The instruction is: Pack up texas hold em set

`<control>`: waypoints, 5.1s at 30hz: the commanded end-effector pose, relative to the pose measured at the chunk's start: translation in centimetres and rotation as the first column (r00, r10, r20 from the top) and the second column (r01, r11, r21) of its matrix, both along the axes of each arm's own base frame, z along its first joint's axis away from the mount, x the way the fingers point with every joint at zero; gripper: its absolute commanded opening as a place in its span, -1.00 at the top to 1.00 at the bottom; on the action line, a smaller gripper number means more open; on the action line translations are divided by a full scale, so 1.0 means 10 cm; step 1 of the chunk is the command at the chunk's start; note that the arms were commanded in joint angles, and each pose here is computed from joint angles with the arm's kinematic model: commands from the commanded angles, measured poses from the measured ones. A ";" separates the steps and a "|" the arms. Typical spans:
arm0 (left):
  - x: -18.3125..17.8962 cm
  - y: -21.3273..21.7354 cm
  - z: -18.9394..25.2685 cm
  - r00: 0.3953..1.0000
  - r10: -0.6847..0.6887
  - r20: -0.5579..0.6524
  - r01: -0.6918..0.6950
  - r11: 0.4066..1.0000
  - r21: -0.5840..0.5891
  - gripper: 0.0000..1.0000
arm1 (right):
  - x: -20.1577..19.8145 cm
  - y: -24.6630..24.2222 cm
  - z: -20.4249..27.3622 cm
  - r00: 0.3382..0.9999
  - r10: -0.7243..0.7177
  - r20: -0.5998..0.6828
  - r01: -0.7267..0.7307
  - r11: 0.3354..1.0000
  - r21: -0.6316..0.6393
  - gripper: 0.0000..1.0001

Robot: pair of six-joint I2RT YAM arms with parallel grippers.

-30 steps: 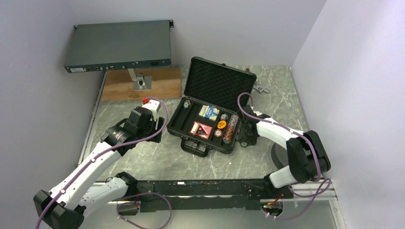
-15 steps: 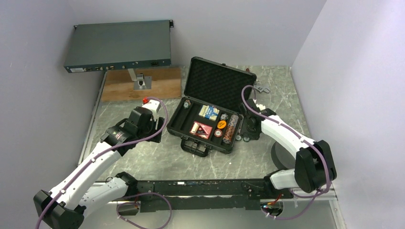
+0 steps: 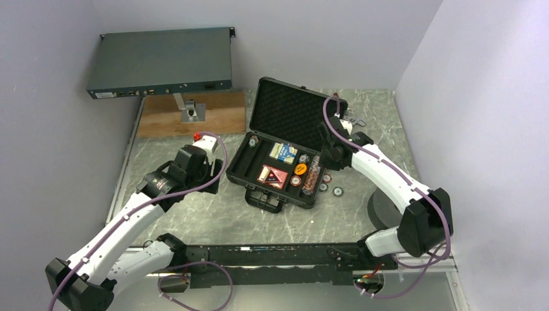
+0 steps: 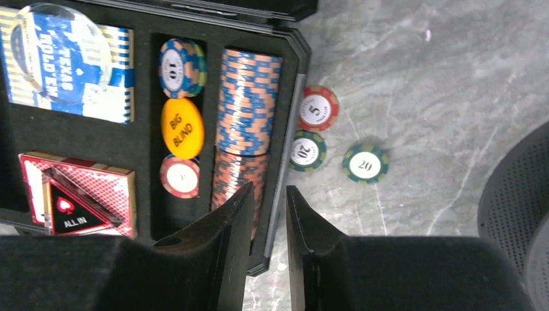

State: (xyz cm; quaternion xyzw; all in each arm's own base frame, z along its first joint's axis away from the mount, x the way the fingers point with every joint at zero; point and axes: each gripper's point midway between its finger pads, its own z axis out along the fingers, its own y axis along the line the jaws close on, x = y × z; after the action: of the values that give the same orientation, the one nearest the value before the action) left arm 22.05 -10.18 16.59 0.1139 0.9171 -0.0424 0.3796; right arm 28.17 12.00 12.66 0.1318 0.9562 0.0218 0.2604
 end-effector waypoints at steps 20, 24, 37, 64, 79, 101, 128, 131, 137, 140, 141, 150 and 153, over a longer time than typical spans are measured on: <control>0.03 -0.02 0.05 0.999 -0.030 0.024 0.030 1.000 0.002 -0.65 | 0.10 -0.04 0.07 0.986 0.079 0.143 -0.086 0.995 0.044 -0.39; 0.02 -0.04 0.06 0.998 -0.049 0.032 0.049 0.999 -0.008 -0.92 | 0.21 0.10 0.29 0.965 0.154 0.212 -0.172 0.983 0.070 -0.56; 0.06 -0.06 0.10 0.998 -0.039 0.045 0.040 0.999 -0.016 -0.99 | 0.60 0.28 0.93 0.915 0.145 0.376 -0.197 0.975 0.103 -0.98; 0.05 -0.05 0.15 0.997 -0.040 0.069 0.042 0.999 -0.024 -0.94 | 1.21 -0.76 1.51 0.841 -0.189 0.507 0.173 0.982 0.080 -0.94; 0.07 -0.02 0.12 0.998 -0.026 0.057 0.026 1.000 -0.005 -0.90 | 1.06 -0.68 1.34 0.803 -0.209 0.558 0.123 0.975 0.188 -0.74; 0.09 0.05 0.16 0.997 0.003 0.081 -0.004 1.000 0.013 -0.88 | 3.70 -0.98 1.40 0.684 -0.192 0.703 0.032 0.972 0.234 -0.41; 0.07 0.07 0.23 0.994 0.010 0.109 -0.010 1.000 -0.006 -0.87 | 2.69 0.00 1.01 0.782 0.092 0.616 -0.423 0.804 0.417 0.26; 0.07 0.08 0.23 0.994 0.012 0.110 -0.012 1.000 -0.006 -0.87 | 2.55 0.07 1.09 0.777 0.118 0.618 -0.453 0.787 0.419 0.25; 0.07 0.07 0.24 0.994 0.013 0.111 -0.012 1.000 -0.008 -0.86 | 2.33 0.11 1.18 0.772 0.150 0.618 -0.472 0.787 0.398 0.24; 0.07 0.07 0.24 0.994 0.015 0.110 -0.014 1.000 -0.009 -0.86 | 2.25 0.13 1.18 0.775 0.161 0.611 -0.479 0.780 0.403 0.24; 0.07 0.08 0.23 0.994 0.015 0.110 -0.015 1.000 -0.008 -0.86 | 2.22 0.15 1.17 0.777 0.165 0.607 -0.481 0.777 0.405 0.24; 0.07 0.09 0.24 0.993 0.019 0.114 -0.018 1.000 -0.009 -0.86 | 2.04 0.28 1.07 0.800 0.190 0.569 -0.485 0.763 0.428 0.23; 0.06 0.08 0.26 0.993 0.018 0.118 -0.017 1.000 -0.013 -0.86 | 1.96 0.36 1.03 0.810 0.208 0.548 -0.486 0.760 0.430 0.23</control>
State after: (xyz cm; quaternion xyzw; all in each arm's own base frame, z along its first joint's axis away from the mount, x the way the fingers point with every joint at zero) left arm 22.23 -9.42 17.85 0.1196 0.9044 -0.0323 0.4083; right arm 50.14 13.75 23.15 0.0288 0.8127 0.3680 0.4509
